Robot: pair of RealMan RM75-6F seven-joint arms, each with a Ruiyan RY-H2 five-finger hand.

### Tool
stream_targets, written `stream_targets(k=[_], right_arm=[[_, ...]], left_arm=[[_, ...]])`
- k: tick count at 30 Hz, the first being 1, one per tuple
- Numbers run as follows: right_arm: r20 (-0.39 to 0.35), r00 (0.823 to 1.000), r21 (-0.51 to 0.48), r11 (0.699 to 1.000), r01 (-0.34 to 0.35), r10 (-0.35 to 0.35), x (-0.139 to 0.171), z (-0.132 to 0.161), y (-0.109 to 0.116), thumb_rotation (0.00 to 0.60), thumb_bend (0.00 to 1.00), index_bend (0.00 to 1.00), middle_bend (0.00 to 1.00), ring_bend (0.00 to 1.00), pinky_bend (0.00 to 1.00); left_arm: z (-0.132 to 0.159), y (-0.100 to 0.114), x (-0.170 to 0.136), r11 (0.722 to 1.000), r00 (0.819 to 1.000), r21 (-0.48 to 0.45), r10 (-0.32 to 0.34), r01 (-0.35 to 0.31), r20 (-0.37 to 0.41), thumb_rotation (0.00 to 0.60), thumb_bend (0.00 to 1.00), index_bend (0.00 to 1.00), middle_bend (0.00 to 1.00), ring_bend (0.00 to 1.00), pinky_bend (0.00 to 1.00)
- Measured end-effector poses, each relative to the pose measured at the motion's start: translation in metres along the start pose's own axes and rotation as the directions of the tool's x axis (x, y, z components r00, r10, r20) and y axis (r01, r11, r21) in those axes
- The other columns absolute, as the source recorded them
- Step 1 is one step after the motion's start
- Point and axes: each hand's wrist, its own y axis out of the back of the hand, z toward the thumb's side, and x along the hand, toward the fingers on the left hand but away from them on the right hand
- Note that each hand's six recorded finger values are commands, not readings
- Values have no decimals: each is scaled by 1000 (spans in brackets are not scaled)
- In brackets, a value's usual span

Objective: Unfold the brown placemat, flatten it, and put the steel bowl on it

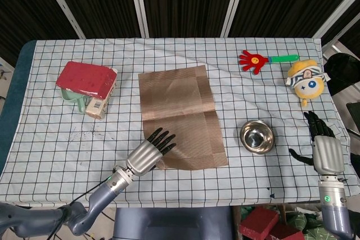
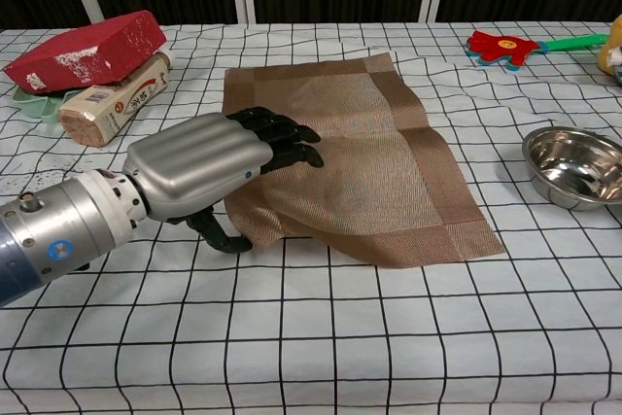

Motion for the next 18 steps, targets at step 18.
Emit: stream_targets(k=[18], right_arm=[[5, 1000, -4, 1000, -1, 1, -1, -1, 0, 600, 98, 89, 54, 111, 208]], left_arm=[[9, -2, 7, 999, 1000, -24, 27, -27, 6, 600, 271, 233, 83, 0, 61]])
